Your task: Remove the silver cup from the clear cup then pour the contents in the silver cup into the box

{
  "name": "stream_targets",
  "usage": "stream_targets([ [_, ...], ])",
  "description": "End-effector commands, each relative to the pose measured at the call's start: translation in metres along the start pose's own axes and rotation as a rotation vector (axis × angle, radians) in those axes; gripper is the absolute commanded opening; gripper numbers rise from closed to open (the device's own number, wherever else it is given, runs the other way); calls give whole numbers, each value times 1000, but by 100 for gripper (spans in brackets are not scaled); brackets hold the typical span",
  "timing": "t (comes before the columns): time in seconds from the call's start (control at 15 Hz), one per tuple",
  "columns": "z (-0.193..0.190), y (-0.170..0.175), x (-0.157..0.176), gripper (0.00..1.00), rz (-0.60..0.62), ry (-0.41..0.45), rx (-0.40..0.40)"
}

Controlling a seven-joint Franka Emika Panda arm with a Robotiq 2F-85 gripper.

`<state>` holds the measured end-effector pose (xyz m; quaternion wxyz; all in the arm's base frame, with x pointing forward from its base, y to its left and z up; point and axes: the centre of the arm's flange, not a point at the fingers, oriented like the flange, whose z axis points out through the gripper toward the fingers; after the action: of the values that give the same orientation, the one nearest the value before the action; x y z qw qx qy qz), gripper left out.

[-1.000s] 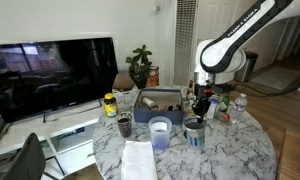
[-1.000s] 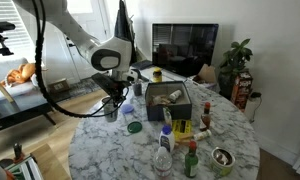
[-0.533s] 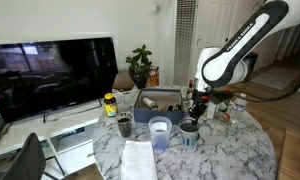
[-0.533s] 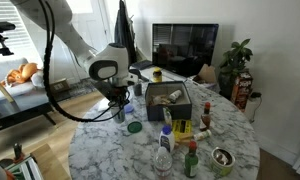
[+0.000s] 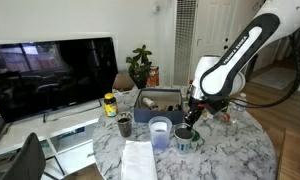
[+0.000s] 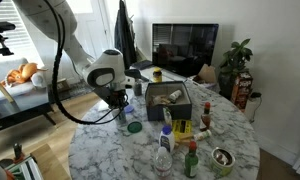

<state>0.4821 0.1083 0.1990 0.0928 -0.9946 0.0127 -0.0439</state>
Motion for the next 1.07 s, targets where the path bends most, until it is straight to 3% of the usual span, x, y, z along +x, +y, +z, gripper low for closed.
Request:
stream_targets([
  [0.0, 16, 2, -4, 28, -26, 6, -10],
  [0.13, 6, 5, -3, 36, -35, 4, 2],
  [0.33, -22, 6, 2, 57, -74, 11, 18],
  [0.53, -74, 9, 7, 79, -97, 13, 45],
  [0.73, -139, 9, 13, 99, -21, 17, 61],
  [1.0, -231, -2, 24, 100, 124, -31, 121],
])
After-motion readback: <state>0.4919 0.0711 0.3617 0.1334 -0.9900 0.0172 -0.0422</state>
